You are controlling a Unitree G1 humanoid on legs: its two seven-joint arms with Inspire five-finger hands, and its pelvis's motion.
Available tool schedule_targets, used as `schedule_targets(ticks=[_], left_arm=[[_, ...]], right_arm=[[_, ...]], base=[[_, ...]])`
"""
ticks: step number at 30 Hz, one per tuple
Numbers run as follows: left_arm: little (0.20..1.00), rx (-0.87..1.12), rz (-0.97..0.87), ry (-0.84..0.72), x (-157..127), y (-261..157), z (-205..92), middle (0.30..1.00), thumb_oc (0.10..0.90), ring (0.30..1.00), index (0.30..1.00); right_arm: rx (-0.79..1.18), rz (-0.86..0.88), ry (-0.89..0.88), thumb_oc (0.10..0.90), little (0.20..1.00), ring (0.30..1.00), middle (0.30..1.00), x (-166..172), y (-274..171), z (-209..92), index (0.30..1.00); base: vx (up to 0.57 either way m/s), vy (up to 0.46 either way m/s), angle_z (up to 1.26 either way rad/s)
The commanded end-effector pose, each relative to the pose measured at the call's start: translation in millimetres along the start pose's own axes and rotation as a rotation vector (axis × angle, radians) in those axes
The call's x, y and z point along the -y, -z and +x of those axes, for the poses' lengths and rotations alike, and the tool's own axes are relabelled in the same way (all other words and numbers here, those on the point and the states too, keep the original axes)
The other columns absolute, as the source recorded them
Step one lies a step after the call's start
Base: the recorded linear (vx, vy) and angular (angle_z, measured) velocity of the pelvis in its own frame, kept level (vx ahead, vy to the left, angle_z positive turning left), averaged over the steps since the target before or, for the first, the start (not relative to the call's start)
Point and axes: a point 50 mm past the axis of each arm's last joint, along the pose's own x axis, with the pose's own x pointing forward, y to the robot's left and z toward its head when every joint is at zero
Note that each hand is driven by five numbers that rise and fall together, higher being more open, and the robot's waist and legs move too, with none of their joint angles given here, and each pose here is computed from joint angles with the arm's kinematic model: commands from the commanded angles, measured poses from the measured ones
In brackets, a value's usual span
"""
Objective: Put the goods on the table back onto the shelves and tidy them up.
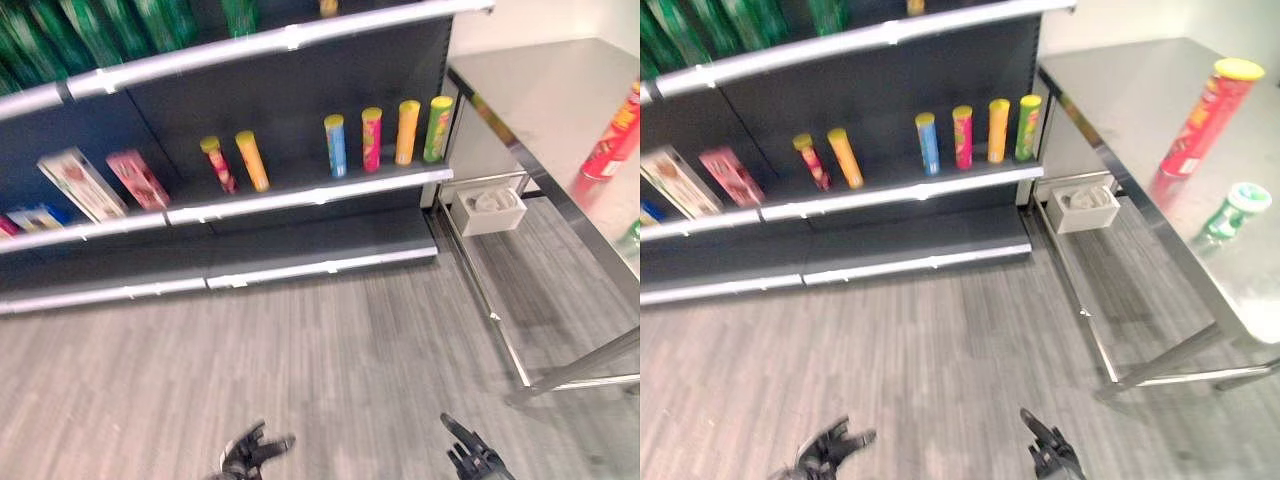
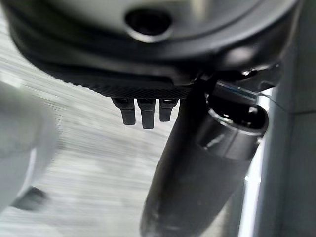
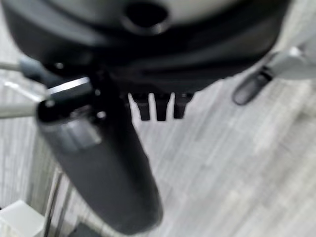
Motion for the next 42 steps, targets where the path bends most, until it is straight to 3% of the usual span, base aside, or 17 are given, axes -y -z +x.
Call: schedule_targets(ticks=[1,4,13,21,25,30,32,37,38,42], left_arm=[[0.9,0.003,-0.051,0.035,25,3,2,0.9,0.8,0.9,0.9],[0.9,-0.009,-0.063,0.003,17,8,0,0.9,0.8,0.9,0.9],[0.9,-0.165,0.054,0.006,10,46,-11,0.9,0.8,0.9,0.9],[0.9,-0.068,0.315,0.047,7,8,2,0.9,0.8,0.9,0.9],[0.9,-0.049,0.313,0.058,9,3,3,0.9,0.8,0.9,0.9],[0.9,-0.015,0.427,0.185,44,-6,8,0.9,0.8,0.9,0.9],[0.9,-0.016,0.368,0.192,46,-4,8,0.9,0.8,0.9,0.9],[0.9,-0.007,0.393,0.307,71,2,3,0.9,0.8,0.9,0.9],[0.9,0.004,0.408,0.312,72,0,3,0.9,0.8,0.9,0.9],[0.9,0.043,0.296,0.259,65,-12,6,0.9,0.8,0.9,0.9]], right_arm=[[0.061,-0.108,0.059,0.8,0.9,0.9,0.9,38,-11,-4,0.9],[0.063,-0.134,0.037,0.8,0.9,0.9,0.9,31,-8,-4,0.9],[0.018,-0.083,0.118,0.8,0.9,0.9,0.9,54,0,-7,0.9],[0.042,-0.136,0.064,0.8,0.9,0.9,0.9,46,-5,-6,0.9],[0.029,-0.23,0.055,0.8,0.9,0.9,0.9,51,-2,-7,0.9],[-0.027,-0.147,0.134,0.8,0.9,0.9,0.9,82,14,-16,0.9],[-0.033,-0.143,0.154,0.8,0.9,0.9,0.9,88,14,-17,0.9],[-0.002,-0.153,0.145,0.8,0.9,0.9,0.9,80,5,-14,0.9],[0.015,-0.243,0.071,0.8,0.9,0.9,0.9,60,-1,-9,0.9],[0.052,-0.485,-0.043,0.8,0.9,0.9,0.9,34,-12,-5,0.9]], base=[[0.33,0.113,-1.06],[0.45,0.095,-1.57],[0.33,0.255,-1.59],[0.19,0.243,-0.73],[0.24,0.118,-1.21],[0.37,-0.116,-0.45],[0.17,-0.135,0.56],[0.16,-0.154,0.16],[0.14,-0.085,0.0],[0.17,0.017,-0.22]])
